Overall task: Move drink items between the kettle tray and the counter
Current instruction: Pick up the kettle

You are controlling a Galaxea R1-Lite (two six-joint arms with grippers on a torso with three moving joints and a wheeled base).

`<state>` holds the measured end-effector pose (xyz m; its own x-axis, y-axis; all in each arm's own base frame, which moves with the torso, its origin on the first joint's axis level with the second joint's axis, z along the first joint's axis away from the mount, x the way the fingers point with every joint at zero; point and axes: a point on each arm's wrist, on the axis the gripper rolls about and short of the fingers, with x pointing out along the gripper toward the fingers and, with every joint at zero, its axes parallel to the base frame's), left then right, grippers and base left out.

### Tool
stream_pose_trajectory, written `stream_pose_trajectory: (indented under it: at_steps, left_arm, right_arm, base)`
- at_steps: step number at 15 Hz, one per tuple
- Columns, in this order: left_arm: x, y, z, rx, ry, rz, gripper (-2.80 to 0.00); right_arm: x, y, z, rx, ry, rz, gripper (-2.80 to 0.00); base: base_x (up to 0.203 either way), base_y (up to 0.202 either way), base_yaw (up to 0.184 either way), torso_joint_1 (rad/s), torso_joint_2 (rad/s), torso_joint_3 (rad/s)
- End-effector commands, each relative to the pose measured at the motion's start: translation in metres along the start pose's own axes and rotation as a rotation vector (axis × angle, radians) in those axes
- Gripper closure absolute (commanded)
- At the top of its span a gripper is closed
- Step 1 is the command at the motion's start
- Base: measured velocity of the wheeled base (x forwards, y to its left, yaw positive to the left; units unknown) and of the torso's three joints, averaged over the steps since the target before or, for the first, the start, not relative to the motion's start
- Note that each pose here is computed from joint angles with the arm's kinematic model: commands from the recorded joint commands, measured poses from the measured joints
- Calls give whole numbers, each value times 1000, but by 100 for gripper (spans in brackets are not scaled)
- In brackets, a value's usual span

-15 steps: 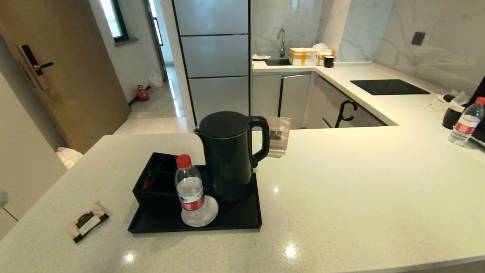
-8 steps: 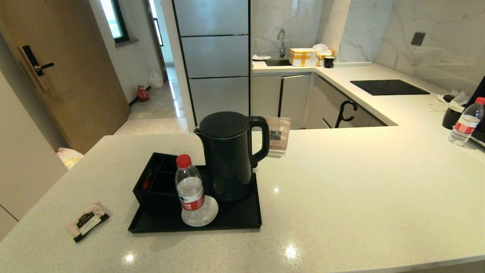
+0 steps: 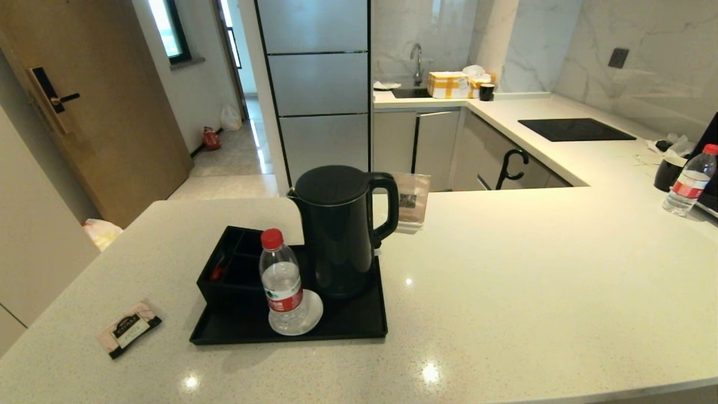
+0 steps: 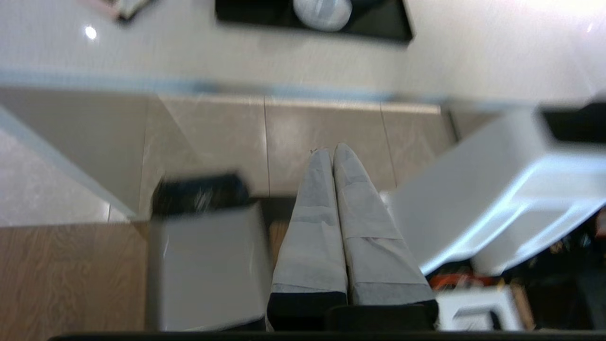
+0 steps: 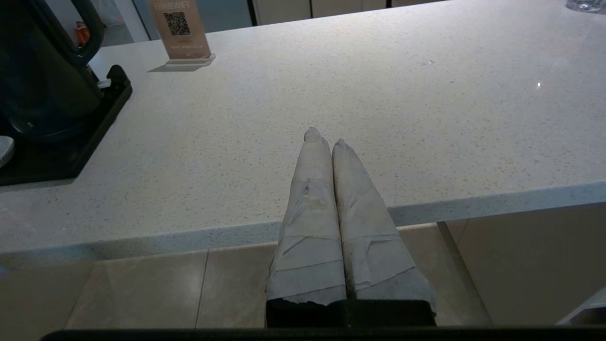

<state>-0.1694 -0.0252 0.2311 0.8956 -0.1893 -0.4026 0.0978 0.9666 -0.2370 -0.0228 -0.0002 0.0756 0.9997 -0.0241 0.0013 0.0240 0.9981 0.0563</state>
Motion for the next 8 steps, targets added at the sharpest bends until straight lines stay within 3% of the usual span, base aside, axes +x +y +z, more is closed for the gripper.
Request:
stream_pose_trajectory:
  at_steps: [1, 3, 4, 5, 8]
  left_arm:
    - [-8, 20, -47, 36, -44, -38, 0]
    - [15, 35, -71, -10, 21, 17, 0]
    - [23, 40, -75, -44, 13, 56, 0]
    - [31, 42, -72, -51, -17, 80, 0]
    - [70, 48, -48, -40, -213, 161, 0]
  right_arm:
    - [0, 0, 0, 0, 1, 1, 0]
    - [0, 0, 0, 0, 1, 1, 0]
    - [0, 0, 0, 0, 1, 1, 0]
    - [0, 0, 0, 0, 0, 1, 0]
    - [0, 0, 0, 0, 0, 1, 0]
  base:
    - [0, 0, 0, 0, 0, 0]
    - [0, 0, 0, 0, 0, 0]
    - [0, 0, 0, 0, 0, 0]
    - [0, 0, 0, 0, 0, 0]
    - [0, 0, 0, 0, 0, 0]
